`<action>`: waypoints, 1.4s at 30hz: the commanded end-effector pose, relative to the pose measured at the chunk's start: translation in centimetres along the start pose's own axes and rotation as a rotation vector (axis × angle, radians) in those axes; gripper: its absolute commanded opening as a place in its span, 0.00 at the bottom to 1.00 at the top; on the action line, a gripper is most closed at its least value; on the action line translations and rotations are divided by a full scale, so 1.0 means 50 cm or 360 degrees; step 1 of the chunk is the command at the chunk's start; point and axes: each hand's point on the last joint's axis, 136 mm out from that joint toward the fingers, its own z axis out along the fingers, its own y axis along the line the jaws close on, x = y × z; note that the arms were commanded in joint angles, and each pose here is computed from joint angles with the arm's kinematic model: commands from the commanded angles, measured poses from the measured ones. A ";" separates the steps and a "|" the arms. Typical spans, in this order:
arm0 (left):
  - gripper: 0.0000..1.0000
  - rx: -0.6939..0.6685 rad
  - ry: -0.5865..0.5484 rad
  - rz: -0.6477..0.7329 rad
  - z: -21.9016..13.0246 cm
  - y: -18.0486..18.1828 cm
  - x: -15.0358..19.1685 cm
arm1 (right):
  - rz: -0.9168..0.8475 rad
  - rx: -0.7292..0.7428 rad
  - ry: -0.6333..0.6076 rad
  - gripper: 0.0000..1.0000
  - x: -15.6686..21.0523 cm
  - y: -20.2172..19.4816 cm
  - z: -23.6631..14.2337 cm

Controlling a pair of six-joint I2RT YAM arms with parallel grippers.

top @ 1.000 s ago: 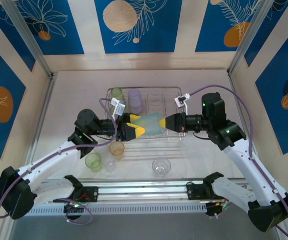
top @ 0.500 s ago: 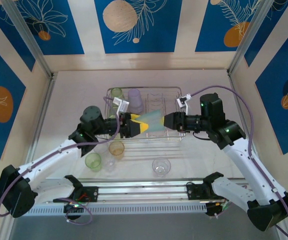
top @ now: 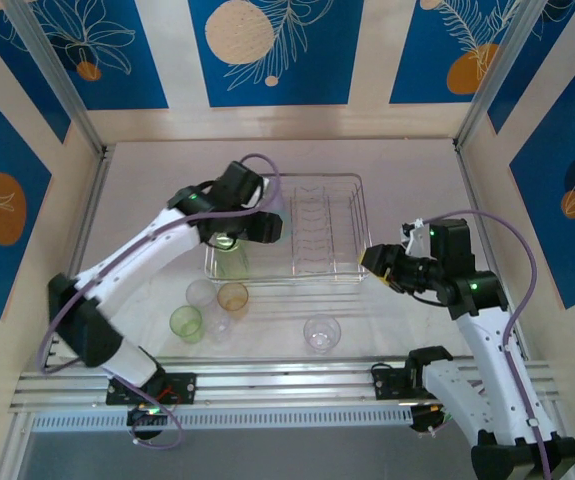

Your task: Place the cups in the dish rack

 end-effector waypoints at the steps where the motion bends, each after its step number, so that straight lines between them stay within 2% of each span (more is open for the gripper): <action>1: 0.00 -0.0288 0.0202 0.0139 0.013 0.045 0.028 | -0.0015 0.0014 0.0028 0.52 0.021 -0.003 -0.017; 8: 0.00 -0.0455 0.0264 0.0262 0.070 0.047 -0.017 | -0.0037 0.0048 0.0022 0.53 0.023 -0.012 -0.025; 14: 0.00 -0.0494 0.0435 0.0361 0.141 0.044 -0.017 | -0.0032 0.0059 0.0025 0.53 0.024 -0.020 -0.022; 24: 0.00 -0.0577 0.0470 0.0428 0.199 0.054 -0.036 | -0.0048 0.0068 0.0022 0.54 0.019 -0.023 -0.024; 26: 0.06 -0.0569 0.0503 0.0451 0.212 0.052 -0.032 | -0.0064 0.0059 0.0028 0.54 0.019 -0.019 -0.024; 29: 0.21 -0.0587 0.0540 0.0459 0.229 0.057 -0.027 | -0.0073 0.0052 0.0040 0.55 0.020 -0.017 -0.023; 38: 0.56 -0.0639 0.0554 0.0482 0.244 0.075 -0.027 | -0.0098 0.0050 0.0069 0.56 0.031 -0.010 -0.026; 42: 0.79 -0.0636 0.0542 0.0490 0.243 0.076 -0.032 | -0.0118 0.0036 0.0104 0.57 0.040 -0.003 -0.023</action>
